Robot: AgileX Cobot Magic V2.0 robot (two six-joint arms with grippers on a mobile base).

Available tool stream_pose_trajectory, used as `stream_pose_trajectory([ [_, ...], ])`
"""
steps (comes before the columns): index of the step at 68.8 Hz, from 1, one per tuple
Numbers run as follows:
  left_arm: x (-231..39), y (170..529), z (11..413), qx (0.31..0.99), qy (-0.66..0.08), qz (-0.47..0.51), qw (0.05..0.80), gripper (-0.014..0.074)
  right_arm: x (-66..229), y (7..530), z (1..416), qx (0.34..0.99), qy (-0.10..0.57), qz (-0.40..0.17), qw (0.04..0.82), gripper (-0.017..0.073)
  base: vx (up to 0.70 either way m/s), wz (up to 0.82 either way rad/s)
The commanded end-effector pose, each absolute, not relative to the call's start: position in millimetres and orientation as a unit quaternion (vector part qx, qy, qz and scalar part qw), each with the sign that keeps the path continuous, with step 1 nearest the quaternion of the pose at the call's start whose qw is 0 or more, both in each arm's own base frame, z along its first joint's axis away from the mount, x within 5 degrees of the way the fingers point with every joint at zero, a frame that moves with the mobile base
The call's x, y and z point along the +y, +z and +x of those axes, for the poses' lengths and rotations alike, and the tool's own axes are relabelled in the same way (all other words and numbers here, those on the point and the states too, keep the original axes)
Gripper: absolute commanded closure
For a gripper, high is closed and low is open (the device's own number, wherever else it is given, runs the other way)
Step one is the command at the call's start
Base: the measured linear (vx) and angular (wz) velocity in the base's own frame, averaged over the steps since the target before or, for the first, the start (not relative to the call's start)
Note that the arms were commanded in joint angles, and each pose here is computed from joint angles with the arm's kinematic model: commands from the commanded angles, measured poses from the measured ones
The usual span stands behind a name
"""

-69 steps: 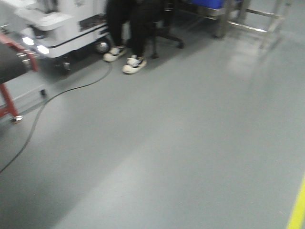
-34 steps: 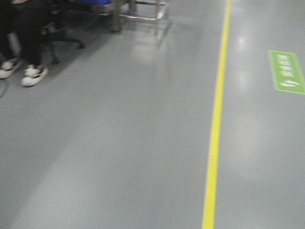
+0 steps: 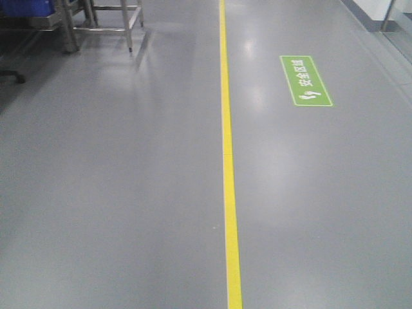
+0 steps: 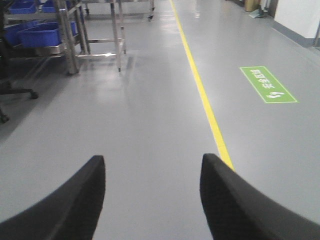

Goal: Move and align brake pads A on conveyor
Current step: 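Drive along the yellow floor line toward the steel table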

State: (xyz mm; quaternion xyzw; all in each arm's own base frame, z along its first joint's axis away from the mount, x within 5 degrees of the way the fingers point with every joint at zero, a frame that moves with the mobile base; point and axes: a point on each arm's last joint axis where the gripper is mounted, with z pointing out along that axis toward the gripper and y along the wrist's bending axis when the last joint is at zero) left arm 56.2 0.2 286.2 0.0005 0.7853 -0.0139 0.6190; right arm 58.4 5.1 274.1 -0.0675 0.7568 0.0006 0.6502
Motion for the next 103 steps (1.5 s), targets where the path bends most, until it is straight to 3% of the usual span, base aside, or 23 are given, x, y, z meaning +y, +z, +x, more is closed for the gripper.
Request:
stream_pose_trajectory([
  [1,-0.8,299.1,59.7,0.761,-0.02,0.001,0.649,0.02,5.2,288.8,59.6,0.729,-0.003,-0.068,0.681,0.0123,0.19,-0.27],
  [35,-0.8,299.1,59.7,0.761,-0.02,0.001,0.649,0.02,5.2,288.8,59.6,0.729,-0.003,-0.068,0.681,0.0123,0.38,-0.12],
  [103,-0.8,299.1,59.7,0.761,-0.02,0.001,0.649,0.02,5.2,288.8,59.6,0.729,-0.003,-0.068,0.681,0.0123,0.63,-0.02],
])
